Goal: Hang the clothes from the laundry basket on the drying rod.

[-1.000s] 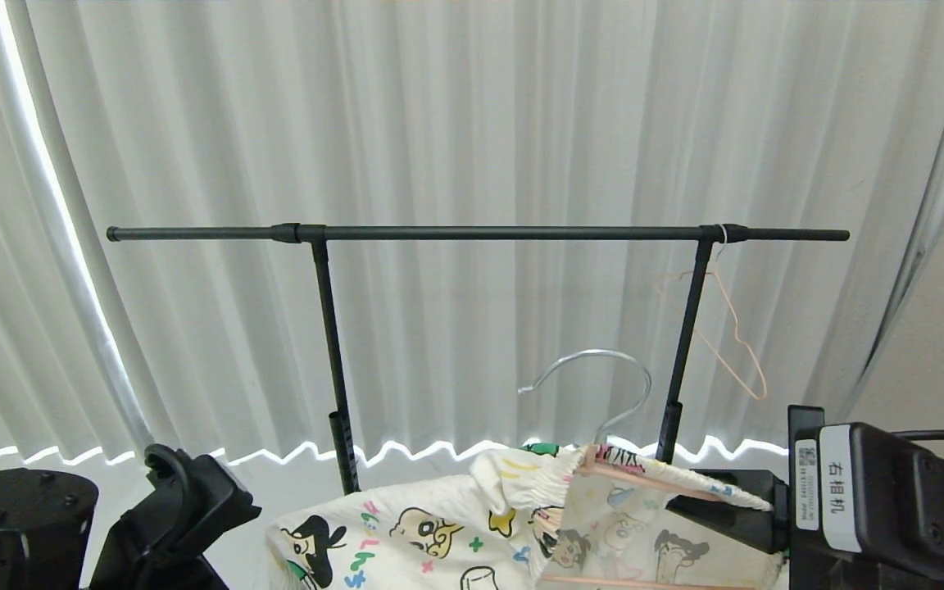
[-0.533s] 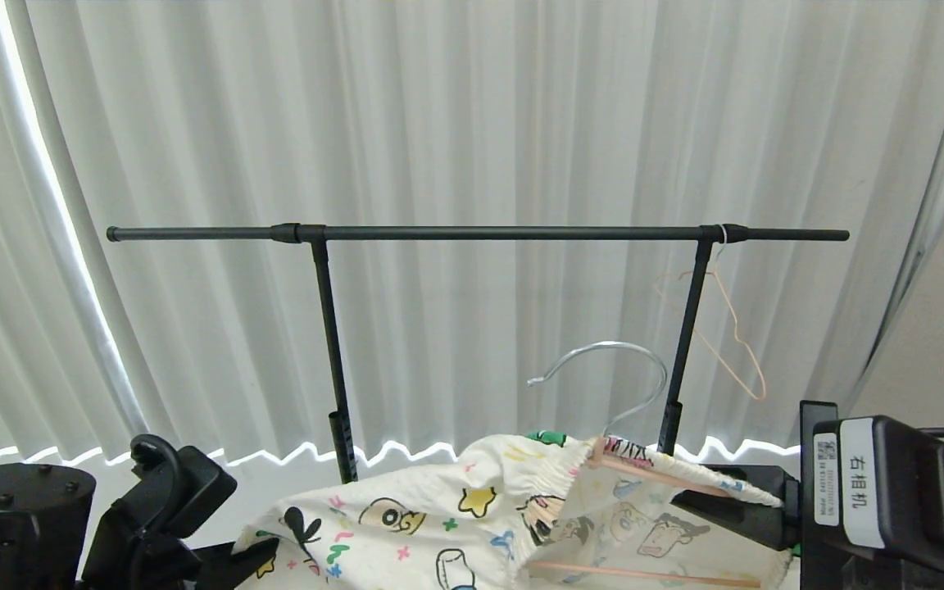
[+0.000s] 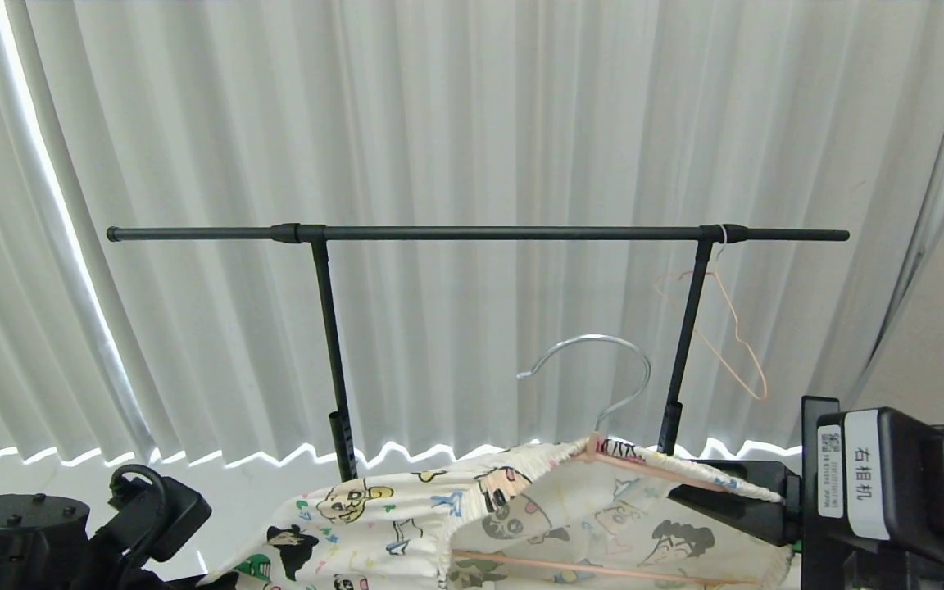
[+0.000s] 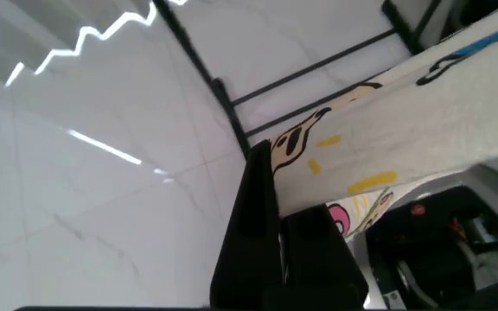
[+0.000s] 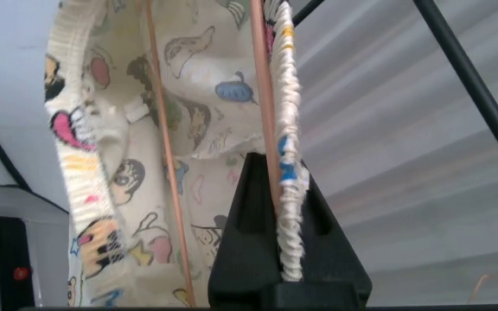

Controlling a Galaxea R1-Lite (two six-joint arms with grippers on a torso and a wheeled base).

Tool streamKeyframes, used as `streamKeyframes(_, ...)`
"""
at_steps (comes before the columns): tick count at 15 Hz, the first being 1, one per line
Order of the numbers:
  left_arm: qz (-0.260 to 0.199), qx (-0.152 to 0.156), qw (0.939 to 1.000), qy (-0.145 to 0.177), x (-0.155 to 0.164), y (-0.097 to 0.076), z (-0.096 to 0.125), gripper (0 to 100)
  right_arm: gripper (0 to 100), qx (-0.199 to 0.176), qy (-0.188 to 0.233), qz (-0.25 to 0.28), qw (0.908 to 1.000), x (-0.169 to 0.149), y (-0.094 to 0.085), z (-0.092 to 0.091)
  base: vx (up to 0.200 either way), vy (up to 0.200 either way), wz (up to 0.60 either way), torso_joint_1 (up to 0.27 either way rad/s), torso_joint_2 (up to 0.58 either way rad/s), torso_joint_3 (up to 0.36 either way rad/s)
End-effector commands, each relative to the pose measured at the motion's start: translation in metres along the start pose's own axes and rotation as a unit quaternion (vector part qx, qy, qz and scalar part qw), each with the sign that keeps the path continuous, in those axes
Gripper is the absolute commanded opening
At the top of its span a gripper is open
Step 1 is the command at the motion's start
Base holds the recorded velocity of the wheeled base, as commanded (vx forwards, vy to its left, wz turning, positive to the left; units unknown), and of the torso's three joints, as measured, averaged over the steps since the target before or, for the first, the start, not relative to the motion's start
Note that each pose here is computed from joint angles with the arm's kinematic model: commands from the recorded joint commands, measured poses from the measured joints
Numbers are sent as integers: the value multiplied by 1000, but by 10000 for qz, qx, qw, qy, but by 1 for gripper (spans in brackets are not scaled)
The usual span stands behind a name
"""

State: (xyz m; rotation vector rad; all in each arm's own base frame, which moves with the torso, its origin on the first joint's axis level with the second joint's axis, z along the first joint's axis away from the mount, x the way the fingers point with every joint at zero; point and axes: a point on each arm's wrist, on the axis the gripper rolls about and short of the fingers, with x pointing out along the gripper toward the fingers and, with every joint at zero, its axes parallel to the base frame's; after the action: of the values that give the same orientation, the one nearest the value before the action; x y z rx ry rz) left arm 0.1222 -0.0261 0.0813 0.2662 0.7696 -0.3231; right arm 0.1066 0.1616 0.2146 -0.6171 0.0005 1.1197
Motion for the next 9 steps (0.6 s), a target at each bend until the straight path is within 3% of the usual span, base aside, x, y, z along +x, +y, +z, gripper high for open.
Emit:
streamKeyframes(1, 123, -7, 9997, 190, 3, 0, -3, 0, 0, -1, -4, 1, 10000, 0, 0, 0, 0, 0, 0, 0, 0, 0)
streamKeyframes(4, 216, -10, 9998, 53, 0, 1, -1, 0, 0, 91, 2, 5, 10000, 1, 0, 0, 0, 0, 0, 0, 0, 0)
streamKeyframes(6, 173, -23, 9996, -223, -7, 0, 2, 0, 0, 184, 16, -4, 9998, 1, 0, 0, 0, 0, 0, 0, 0, 0)
streamKeyframes(7, 90, -23, 9993, -350, -11, 0, 2, 100, 0, 210, 30, -14, 9998, 1, 0, -1, 0, 0, 0, 0, 0, 0)
streamKeyframes(9, -25, -105, 9984, -553, -16, -2, 3, 100, 0, 233, 84, -34, 9997, 1, 0, -3, 0, 0, 0, 0, 0, 0)
